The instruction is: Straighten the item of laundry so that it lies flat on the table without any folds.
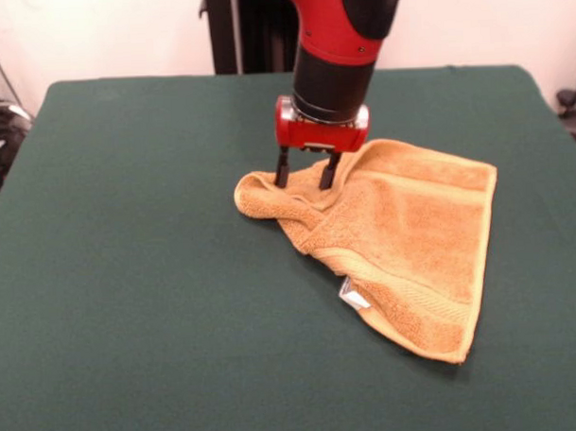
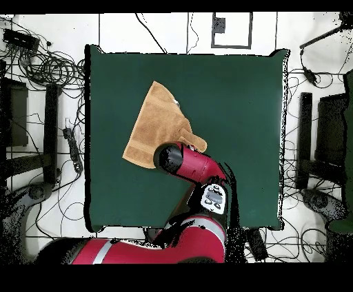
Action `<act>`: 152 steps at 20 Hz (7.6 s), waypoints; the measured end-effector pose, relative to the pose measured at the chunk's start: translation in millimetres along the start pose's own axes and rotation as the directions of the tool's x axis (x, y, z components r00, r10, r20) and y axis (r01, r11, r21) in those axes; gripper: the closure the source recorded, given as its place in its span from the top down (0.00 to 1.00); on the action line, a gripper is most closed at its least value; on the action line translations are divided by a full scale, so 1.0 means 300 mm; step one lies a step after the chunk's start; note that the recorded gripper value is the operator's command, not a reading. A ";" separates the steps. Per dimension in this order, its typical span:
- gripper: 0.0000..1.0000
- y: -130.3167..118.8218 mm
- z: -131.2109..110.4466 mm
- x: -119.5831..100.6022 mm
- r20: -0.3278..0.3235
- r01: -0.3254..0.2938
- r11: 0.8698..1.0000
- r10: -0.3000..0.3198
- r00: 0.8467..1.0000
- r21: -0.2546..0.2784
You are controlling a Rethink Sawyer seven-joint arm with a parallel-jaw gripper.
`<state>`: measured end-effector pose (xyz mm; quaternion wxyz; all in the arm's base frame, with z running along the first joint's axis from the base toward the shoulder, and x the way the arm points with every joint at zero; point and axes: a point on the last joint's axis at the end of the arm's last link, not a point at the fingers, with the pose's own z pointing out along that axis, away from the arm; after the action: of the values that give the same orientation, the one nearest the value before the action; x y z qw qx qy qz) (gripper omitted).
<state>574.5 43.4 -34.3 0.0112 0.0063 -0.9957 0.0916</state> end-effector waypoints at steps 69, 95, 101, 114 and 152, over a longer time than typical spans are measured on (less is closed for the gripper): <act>0.00 0.013 -0.165 -0.077 0.064 0.001 1.000 0.000 0.998 -0.014; 0.00 0.046 -0.216 -0.135 0.054 0.025 0.999 -0.024 0.998 -0.025; 0.00 0.054 -0.160 -0.161 0.051 0.036 0.999 -0.035 0.998 -0.018; 0.00 0.021 -0.151 -0.198 0.056 0.040 0.999 -0.040 0.998 0.011; 1.00 0.018 -0.289 -0.245 0.121 0.047 0.998 -0.052 0.991 0.042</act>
<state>649.8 65.4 48.1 -0.0475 0.0369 -0.9921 0.1100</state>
